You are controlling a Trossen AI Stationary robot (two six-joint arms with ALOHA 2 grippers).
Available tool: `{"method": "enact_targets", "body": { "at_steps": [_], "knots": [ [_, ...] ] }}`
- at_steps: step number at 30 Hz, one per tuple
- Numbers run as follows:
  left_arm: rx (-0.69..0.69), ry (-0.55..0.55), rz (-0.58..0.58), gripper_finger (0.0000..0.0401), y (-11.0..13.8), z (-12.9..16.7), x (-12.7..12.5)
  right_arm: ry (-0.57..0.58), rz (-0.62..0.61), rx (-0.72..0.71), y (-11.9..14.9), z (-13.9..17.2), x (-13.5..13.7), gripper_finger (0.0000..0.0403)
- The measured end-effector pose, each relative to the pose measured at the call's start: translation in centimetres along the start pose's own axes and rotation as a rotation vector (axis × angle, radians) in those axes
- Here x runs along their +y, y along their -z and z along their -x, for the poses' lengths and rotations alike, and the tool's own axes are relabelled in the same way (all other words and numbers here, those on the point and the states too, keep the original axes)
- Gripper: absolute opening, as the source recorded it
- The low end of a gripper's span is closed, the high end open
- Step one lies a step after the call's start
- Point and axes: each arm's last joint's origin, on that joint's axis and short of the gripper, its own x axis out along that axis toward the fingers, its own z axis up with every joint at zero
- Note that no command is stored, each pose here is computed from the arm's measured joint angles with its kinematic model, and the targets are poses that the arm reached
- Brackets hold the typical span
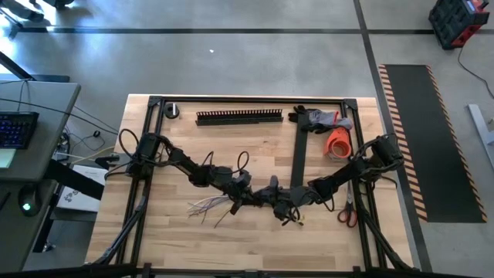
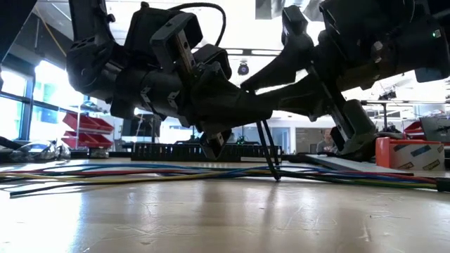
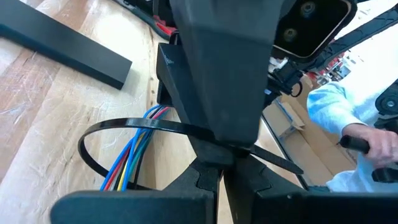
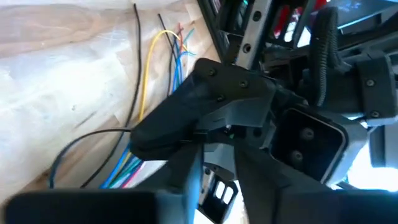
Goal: Ziptie cables
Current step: Wrap the cable wires using the black zip tie
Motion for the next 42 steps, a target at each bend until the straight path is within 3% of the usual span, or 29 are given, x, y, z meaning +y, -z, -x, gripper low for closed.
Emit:
{"method": "enact_targets", "body": {
  "at_steps": [4,8,14,23,28,32,36,42],
  "knots": [
    [-0.002,-0.004,0.0,0.0,0.0,0.0,0.0,0.026,-0.003,0.044,0.1,0.0,-0.1,0.0138],
    [0.003,-0.004,0.001,0.0,0.1,0.0,0.0,0.01,-0.029,0.074,0.3,0.0,0.2,0.0155],
    [-0.022,0.015,-0.011,0.0,-0.3,0.0,-0.3,-0.068,-0.05,0.131,1.0,0.1,1.2,0.0152],
    [-0.004,0.004,-0.004,0.0,-0.1,0.0,-0.2,0.006,-0.112,0.197,1.1,0.1,0.8,0.0136],
    [-0.003,0.004,-0.002,0.0,-0.1,0.0,-0.2,0.027,-0.132,0.171,0.8,0.0,0.4,0.0127],
    [0.002,0.012,-0.002,0.0,0.0,0.0,-0.2,-0.021,-0.159,0.094,0.8,-0.5,0.0,0.0121],
    [0.01,0.023,-0.002,0.0,0.0,0.0,-0.2,-0.061,-0.182,0.091,1.4,-0.9,-0.3,0.0099],
    [0.011,0.023,-0.002,0.0,0.0,0.0,-0.2,-0.047,-0.184,0.12,1.7,-1.1,-0.5,0.0011]
  ]
}}
